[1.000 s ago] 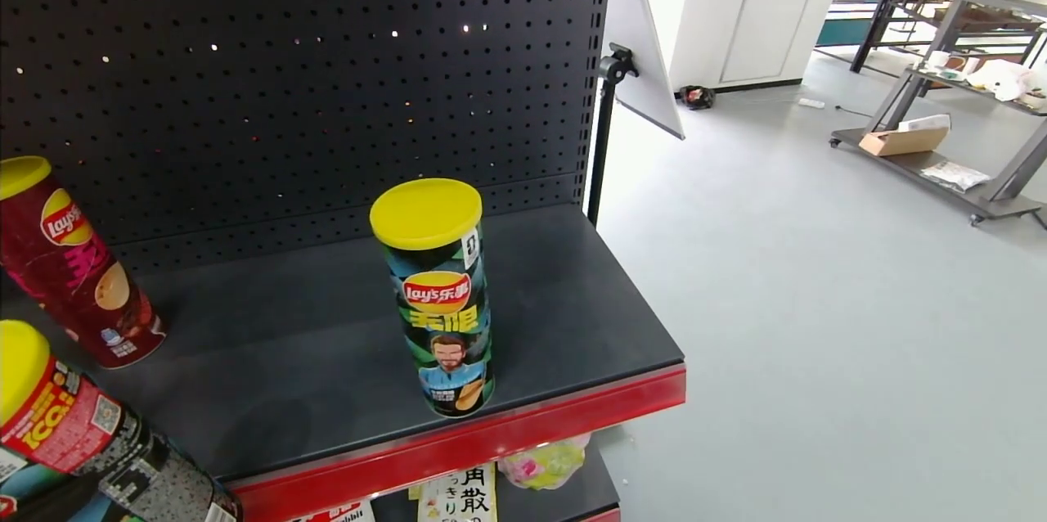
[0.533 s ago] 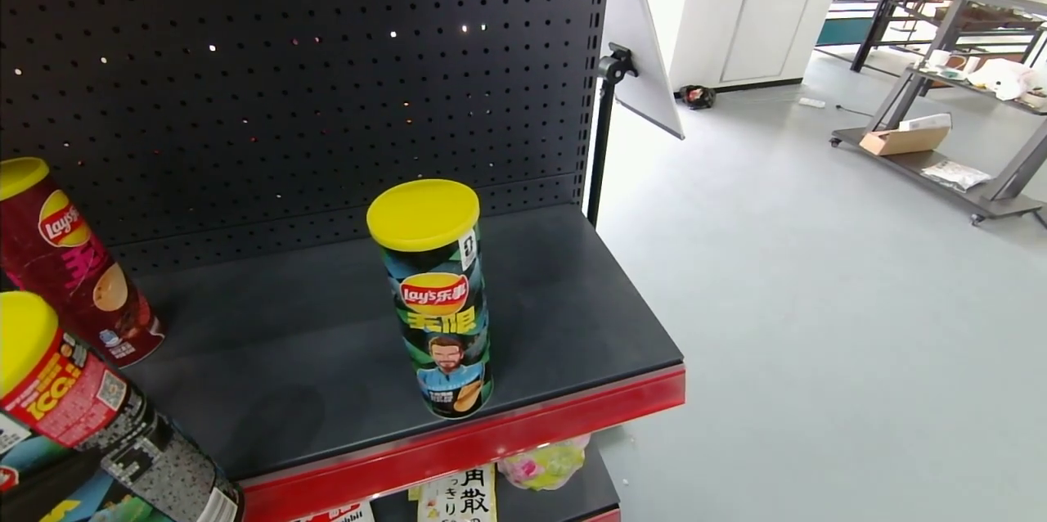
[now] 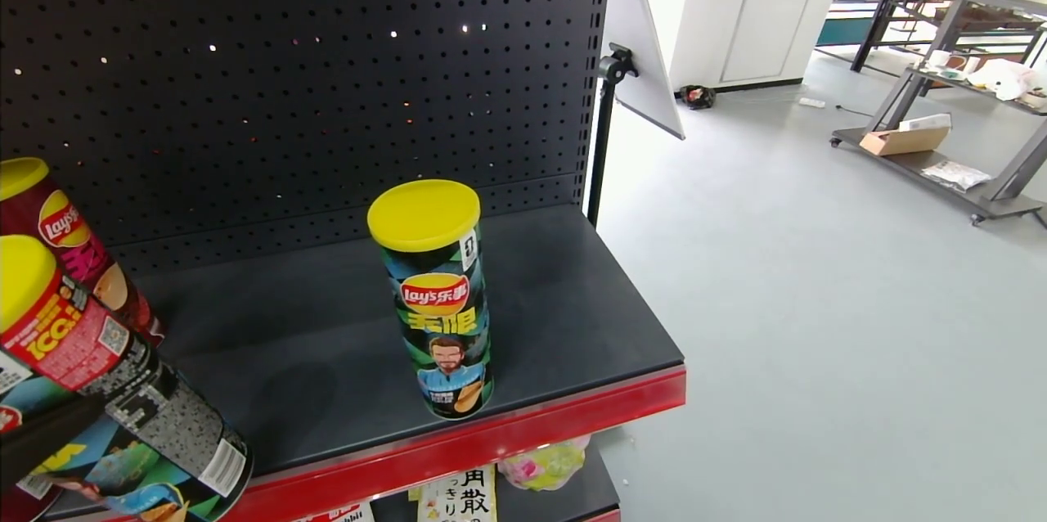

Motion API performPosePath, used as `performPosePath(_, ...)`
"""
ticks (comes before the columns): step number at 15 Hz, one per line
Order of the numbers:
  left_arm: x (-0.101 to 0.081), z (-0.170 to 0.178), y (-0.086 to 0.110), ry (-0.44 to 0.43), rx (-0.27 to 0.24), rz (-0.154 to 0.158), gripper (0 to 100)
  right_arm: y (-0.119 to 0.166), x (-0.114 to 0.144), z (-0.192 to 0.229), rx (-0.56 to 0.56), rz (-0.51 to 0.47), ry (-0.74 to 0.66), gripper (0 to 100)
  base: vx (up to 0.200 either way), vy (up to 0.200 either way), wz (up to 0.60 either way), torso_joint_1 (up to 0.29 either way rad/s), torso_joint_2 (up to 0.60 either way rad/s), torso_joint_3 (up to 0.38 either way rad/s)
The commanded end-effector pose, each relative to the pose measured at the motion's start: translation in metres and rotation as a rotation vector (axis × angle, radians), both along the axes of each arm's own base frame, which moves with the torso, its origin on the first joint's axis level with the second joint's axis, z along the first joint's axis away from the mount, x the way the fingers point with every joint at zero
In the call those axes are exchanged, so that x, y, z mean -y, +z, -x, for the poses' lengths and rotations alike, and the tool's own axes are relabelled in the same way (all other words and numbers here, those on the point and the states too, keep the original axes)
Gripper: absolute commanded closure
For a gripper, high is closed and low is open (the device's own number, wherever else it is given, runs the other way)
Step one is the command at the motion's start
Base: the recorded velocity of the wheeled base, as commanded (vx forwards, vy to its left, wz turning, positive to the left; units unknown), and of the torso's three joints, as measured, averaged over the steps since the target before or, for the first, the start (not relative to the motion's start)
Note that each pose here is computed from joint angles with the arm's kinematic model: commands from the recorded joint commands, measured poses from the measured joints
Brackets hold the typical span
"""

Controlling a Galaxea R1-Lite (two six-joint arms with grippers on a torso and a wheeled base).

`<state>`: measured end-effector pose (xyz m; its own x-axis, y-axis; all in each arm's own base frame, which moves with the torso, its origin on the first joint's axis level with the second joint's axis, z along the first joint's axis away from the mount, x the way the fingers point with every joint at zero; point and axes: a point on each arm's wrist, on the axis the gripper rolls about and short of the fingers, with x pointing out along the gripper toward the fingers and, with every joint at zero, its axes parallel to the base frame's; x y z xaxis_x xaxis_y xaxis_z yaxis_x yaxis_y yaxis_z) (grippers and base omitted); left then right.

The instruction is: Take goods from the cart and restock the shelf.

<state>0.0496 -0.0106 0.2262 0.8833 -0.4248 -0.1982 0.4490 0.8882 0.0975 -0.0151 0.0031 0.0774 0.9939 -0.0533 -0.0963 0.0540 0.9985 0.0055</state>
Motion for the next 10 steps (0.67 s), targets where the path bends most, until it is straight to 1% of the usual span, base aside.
performPosePath(1, 0.0001, -0.004, -0.0005, 0.001, -0.016, 0.0, 100, -0.0001, 0.0003, 0.0, -0.001, -0.002, 0.02, 0, 0.0, 0.0, 0.0, 0.0, 0.0, 0.0)
performPosePath(3, 0.0001, -0.0047, -0.0003, 0.001, -0.018, 0.0, 100, -0.0001, 0.0007, 0.0002, 0.0, -0.003, 0.064, 0, 0.0, 0.0, 0.0, 0.0, 0.0, 0.0)
performPosePath(5, 0.0002, -0.007, 0.0002, 0.001, -0.024, 0.0, 100, -0.0009, 0.0017, 0.004, 0.047, 0.0, 0.123, 0, 0.0, 0.0, 0.0, 0.0, 0.0, 0.0)
performPosePath(6, 0.0002, -0.007, 0.0002, 0.001, -0.024, 0.0, 100, -0.0009, 0.0017, 0.004, 0.047, 0.0, 0.123, 0, 0.0, 0.0, 0.0, 0.0, 0.0, 0.0)
performPosePath(7, 0.0002, -0.0082, -0.001, 0.001, -0.031, 0.0, 100, -0.0018, 0.002, 0.0077, 0.098, 0.0, 0.101, 0, 0.0, 0.0, 0.0, 0.0, 0.0, 0.0)
performPosePath(8, 0.0003, -0.0085, -0.0025, 0.0, -0.033, 0.0, 100, -0.002, 0.0026, 0.0077, 0.096, 0.003, 0.073, 0, 0.0, 0.0, 0.0, 0.0, 0.0, 0.0)
performPosePath(10, 0.0003, -0.0098, -0.0025, 0.001, -0.038, 0.001, 100, -0.002, 0.0026, 0.0077, 0.096, 0.008, 0.08, 0, 0.0, 0.0, 0.0, 0.0, 0.0, 0.0)
